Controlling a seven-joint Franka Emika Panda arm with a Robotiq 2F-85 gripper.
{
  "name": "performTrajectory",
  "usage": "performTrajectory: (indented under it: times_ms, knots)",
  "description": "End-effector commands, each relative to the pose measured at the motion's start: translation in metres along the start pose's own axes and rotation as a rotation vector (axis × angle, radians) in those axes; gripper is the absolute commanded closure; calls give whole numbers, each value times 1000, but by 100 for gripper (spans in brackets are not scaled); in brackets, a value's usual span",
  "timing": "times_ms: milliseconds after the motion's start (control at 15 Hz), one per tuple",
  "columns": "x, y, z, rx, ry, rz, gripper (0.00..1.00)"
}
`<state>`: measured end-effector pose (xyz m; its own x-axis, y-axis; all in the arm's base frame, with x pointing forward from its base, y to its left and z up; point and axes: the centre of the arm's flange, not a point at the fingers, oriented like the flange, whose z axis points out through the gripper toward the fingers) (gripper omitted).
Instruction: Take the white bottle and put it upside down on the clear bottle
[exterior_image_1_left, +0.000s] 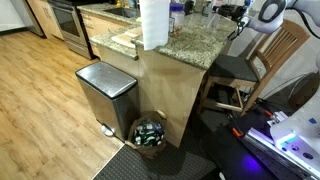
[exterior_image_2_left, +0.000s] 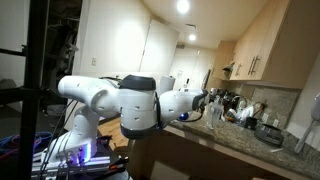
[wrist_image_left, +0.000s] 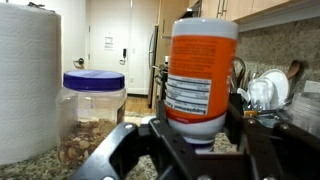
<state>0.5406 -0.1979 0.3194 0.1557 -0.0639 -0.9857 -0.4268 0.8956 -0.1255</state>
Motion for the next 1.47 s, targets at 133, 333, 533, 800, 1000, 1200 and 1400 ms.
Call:
performTrajectory:
  times_ms: [133,333,533,800,1000,1200,1400]
  knots:
    - [-2,1,-1,42,120,25,75]
    - [-3,-4,-5,87,206,61,75]
    - [-4,-13,-8,123,244,83,75]
    - [4,-41,-21,116,206,74,50]
    - [4,-41,-20,114,208,64,50]
    - [3,-41,-18,115,220,75,75]
    - [4,-40,-18,100,206,120,75]
